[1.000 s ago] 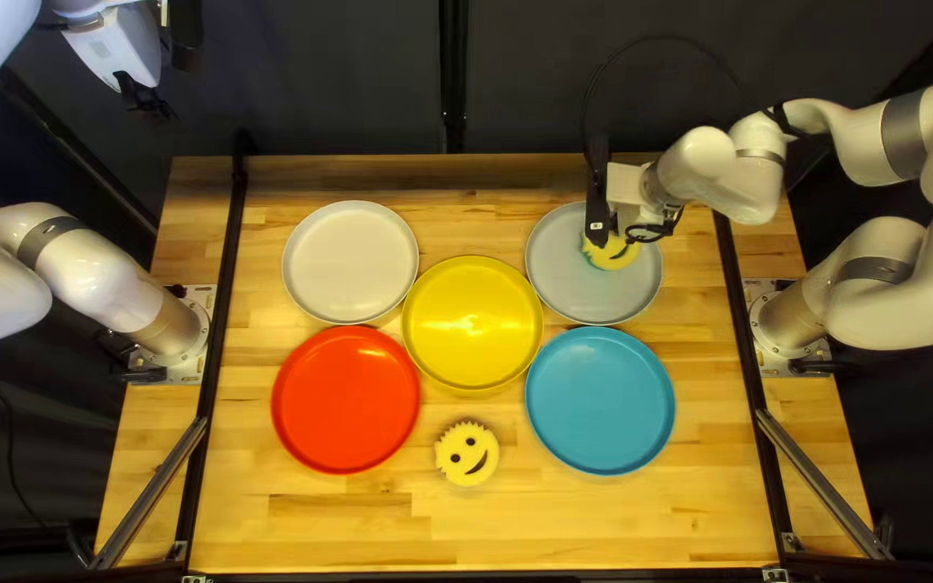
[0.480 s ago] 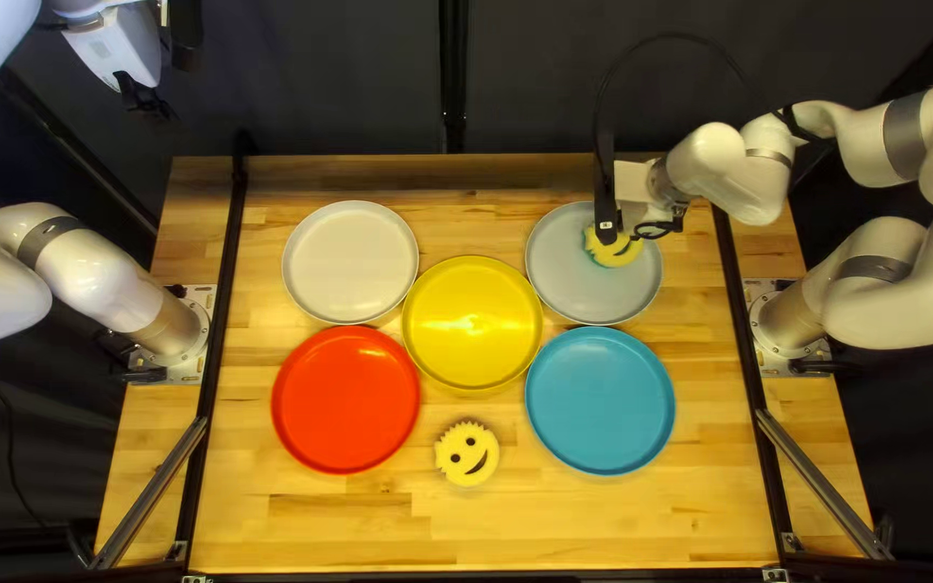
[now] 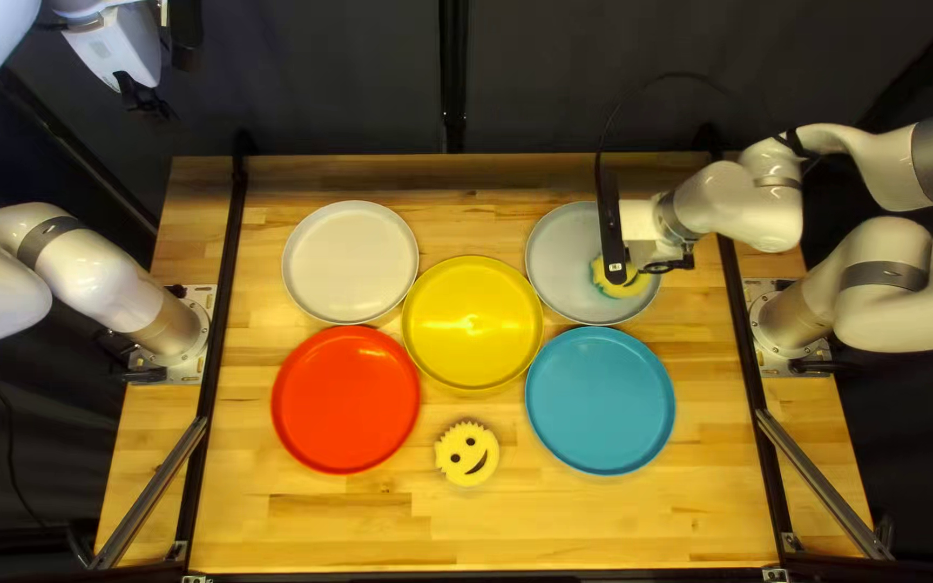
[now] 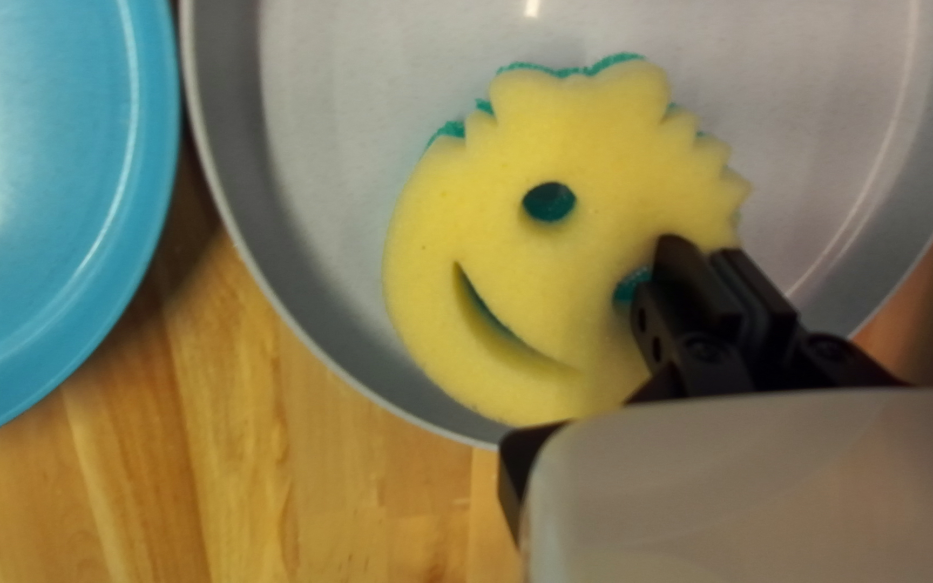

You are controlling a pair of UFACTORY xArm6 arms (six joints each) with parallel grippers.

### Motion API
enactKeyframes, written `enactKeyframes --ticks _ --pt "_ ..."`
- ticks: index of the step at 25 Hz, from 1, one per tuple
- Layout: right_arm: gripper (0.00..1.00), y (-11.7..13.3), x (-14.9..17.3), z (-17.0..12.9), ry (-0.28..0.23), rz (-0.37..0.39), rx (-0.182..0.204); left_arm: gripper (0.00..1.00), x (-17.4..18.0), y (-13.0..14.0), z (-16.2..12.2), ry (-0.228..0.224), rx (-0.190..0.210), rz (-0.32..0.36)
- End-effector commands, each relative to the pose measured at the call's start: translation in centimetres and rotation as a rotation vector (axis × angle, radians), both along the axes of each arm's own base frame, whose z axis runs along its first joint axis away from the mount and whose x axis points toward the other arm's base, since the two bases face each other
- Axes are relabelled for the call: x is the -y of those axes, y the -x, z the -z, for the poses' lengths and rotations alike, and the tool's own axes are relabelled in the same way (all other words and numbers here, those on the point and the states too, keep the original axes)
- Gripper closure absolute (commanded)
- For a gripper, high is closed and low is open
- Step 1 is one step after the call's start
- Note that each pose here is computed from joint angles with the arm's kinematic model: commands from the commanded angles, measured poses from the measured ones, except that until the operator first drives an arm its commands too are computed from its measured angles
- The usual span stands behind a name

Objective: Pick up sponge and scrub the plate

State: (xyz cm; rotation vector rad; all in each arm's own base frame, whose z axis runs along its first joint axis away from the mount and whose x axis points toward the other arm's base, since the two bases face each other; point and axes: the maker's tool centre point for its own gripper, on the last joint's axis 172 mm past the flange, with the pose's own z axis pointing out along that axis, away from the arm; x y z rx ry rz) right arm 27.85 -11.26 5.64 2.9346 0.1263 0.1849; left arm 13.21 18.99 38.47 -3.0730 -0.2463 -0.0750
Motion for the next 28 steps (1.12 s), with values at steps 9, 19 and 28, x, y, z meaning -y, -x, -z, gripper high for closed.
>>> enactKeyframes --ticks 9,19,28 --pt "1.00 -0.6 5.5 -0.2 0.004 0.024 -0.037 0.00 0.0 0.0 0.0 0.000 0.000 0.000" --pt "1.00 -1.5 9.3 0.6 -0.013 0.042 -0.040 0.00 0.0 0.0 0.0 0.000 0.000 0.000" --pt "1.00 -1.6 5.5 -0.3 -0.009 0.057 -0.036 0.00 0.0 0.0 0.0 0.000 0.000 0.000"
